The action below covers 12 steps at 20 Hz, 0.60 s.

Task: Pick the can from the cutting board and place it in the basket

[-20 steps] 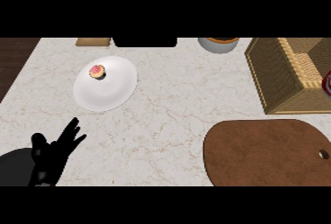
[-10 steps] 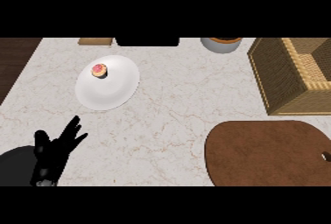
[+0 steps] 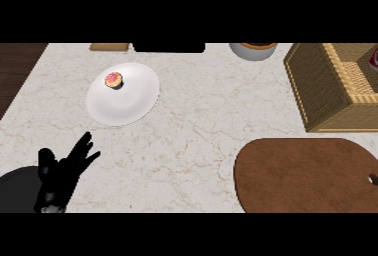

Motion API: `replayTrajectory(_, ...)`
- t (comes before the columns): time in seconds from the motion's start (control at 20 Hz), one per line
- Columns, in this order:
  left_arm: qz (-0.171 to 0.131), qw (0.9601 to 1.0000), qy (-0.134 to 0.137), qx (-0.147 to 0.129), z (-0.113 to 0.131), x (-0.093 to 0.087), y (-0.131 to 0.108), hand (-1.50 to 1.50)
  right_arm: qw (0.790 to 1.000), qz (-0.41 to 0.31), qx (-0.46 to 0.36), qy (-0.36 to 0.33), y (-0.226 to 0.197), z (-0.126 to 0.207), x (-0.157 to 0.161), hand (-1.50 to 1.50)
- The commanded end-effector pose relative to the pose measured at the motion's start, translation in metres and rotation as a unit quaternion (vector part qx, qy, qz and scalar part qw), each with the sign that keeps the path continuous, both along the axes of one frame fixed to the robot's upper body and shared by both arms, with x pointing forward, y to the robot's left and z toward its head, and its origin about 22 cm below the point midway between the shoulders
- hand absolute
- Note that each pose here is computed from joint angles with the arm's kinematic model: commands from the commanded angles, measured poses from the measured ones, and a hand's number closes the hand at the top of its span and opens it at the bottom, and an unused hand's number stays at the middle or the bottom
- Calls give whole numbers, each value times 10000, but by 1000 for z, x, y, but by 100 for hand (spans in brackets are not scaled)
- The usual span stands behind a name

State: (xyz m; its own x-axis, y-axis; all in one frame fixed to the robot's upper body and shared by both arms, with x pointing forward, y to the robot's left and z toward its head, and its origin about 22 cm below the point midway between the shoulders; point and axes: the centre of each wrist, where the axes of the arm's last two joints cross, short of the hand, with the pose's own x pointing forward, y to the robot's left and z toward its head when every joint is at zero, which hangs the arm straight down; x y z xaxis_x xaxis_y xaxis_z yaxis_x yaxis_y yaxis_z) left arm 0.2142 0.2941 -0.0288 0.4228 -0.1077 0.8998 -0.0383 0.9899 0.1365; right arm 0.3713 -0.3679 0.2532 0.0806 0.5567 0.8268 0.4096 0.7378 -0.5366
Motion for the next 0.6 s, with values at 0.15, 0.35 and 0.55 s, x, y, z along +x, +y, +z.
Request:
replayTrajectory(0.15, 36, 9982, 586, 77, -20, -5, -10, 0, 9987, 13, 509, -10, -18, -39, 23, 150)
replayTrajectory(0.35, -1, 9984, 559, -5, -24, -21, -10, 0, 9985, -12, 553, 47, -52, -61, 16, 150)
replayTrajectory(0.55, -8, 9987, 506, -4, -14, -3, -6, 0, 9933, -1076, -318, 265, -59, -70, 13, 150)
